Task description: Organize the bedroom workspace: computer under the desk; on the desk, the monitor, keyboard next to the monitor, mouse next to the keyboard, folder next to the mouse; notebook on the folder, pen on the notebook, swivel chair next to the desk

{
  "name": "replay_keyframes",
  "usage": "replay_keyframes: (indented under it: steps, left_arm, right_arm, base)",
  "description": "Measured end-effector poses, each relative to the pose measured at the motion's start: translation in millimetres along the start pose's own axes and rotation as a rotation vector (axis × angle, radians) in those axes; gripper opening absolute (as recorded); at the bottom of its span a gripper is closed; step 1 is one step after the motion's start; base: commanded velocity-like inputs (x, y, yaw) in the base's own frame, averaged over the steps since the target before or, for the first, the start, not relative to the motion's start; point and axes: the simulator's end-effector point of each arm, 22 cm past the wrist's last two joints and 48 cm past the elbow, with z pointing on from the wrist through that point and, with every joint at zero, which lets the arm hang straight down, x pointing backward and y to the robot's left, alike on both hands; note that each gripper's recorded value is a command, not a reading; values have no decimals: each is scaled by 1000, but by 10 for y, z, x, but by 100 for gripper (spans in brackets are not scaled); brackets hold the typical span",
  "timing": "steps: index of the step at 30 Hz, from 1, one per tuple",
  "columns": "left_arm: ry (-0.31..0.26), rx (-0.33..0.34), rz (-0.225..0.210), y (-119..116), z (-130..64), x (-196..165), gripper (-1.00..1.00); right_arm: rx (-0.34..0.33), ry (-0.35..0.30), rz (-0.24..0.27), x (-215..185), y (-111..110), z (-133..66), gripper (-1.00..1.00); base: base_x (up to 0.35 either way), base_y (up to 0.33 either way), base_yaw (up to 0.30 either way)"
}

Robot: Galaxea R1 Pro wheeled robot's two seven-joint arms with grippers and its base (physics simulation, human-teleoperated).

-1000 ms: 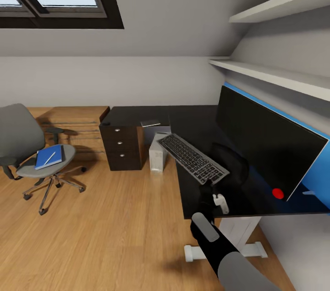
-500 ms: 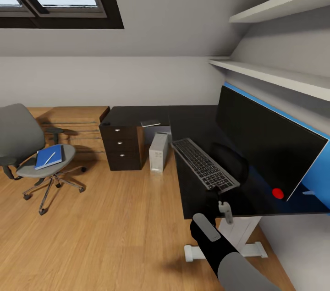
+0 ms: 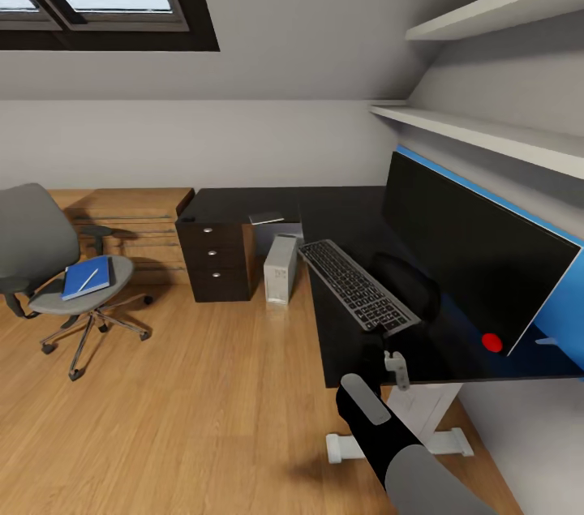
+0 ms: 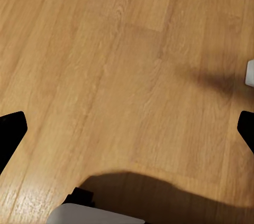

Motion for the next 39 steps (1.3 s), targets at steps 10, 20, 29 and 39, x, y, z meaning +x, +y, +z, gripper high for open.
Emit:
replay_keyframes:
  steps: [10,20,29,39]
  left_arm:
    - [0,3,0,-6,0,-1,100]
    - [0,4,0,-10,0,0,100]
    - [1,4,0,-8,0,6,100]
    - [2,1,0,0,1,5,100]
  right_arm:
    - [1,3,1,7,-3,0,-100]
    - [-30,9,-16,32,55,-15,-100]
    - [-31,13,-17,48,51,-17,-100]
    - [-52,22,-27,79,91,-31,-100]
  base:
    - [0,145,0]
    - [0,244,-55]
    - [0,28,-81]
    - [39,116,-59]
